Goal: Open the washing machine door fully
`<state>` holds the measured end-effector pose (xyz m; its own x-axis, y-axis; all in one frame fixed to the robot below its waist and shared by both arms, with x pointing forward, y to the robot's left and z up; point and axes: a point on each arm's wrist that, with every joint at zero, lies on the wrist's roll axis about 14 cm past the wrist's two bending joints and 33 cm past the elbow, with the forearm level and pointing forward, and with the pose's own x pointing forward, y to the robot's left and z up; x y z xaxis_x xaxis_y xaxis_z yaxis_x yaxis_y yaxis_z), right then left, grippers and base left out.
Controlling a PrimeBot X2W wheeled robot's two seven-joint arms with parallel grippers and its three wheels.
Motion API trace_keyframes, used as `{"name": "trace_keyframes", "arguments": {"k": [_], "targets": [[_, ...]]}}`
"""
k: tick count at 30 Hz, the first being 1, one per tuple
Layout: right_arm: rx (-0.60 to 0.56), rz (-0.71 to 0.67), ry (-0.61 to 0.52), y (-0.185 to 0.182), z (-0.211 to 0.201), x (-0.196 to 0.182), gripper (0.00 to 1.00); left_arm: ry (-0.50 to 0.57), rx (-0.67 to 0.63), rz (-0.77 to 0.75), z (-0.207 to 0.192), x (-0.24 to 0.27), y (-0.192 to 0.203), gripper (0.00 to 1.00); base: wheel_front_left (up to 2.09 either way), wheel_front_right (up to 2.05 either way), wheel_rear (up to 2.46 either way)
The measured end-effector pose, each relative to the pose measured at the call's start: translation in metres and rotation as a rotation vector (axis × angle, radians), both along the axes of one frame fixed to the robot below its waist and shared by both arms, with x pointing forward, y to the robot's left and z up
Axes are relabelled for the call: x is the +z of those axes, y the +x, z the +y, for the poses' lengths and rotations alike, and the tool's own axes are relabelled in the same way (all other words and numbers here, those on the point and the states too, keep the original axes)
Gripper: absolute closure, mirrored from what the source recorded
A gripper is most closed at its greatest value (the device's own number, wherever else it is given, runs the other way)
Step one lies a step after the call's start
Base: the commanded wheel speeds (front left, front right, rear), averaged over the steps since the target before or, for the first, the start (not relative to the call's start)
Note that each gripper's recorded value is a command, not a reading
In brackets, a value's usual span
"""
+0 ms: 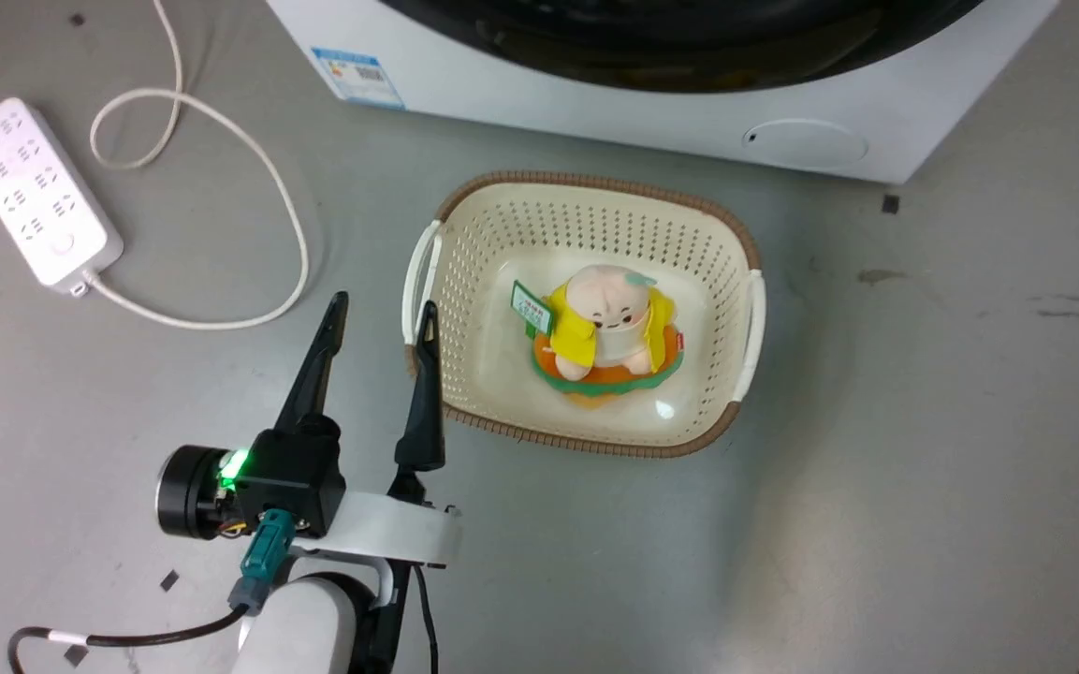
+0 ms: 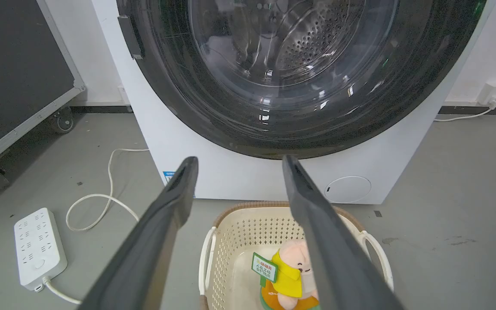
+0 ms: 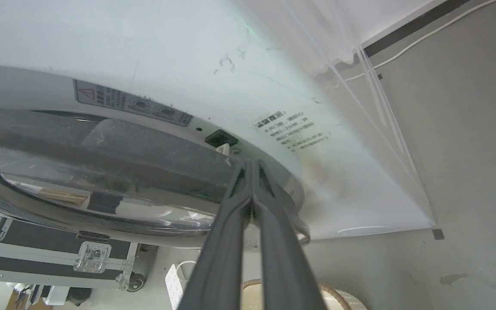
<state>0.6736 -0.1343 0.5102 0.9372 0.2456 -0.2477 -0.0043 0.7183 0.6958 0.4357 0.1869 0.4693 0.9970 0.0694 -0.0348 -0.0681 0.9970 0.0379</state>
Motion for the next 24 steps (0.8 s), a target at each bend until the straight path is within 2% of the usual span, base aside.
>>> {"name": "trace_keyframes", "arguments": {"k": [14, 24], "targets": [[0.111, 0.14, 0.237, 0.037, 0.031, -0.006, 1.0, 0.005, 0.012, 0.007, 0.002, -0.012, 0.01, 0.0, 0.0, 0.0, 0.0], [0.2, 0.253, 0.372, 0.033, 0.043, -0.013, 1.0, 0.011, 0.024, -0.022, 0.004, -0.007, 0.013, 0.0, 0.0, 0.0, 0.0]]}}
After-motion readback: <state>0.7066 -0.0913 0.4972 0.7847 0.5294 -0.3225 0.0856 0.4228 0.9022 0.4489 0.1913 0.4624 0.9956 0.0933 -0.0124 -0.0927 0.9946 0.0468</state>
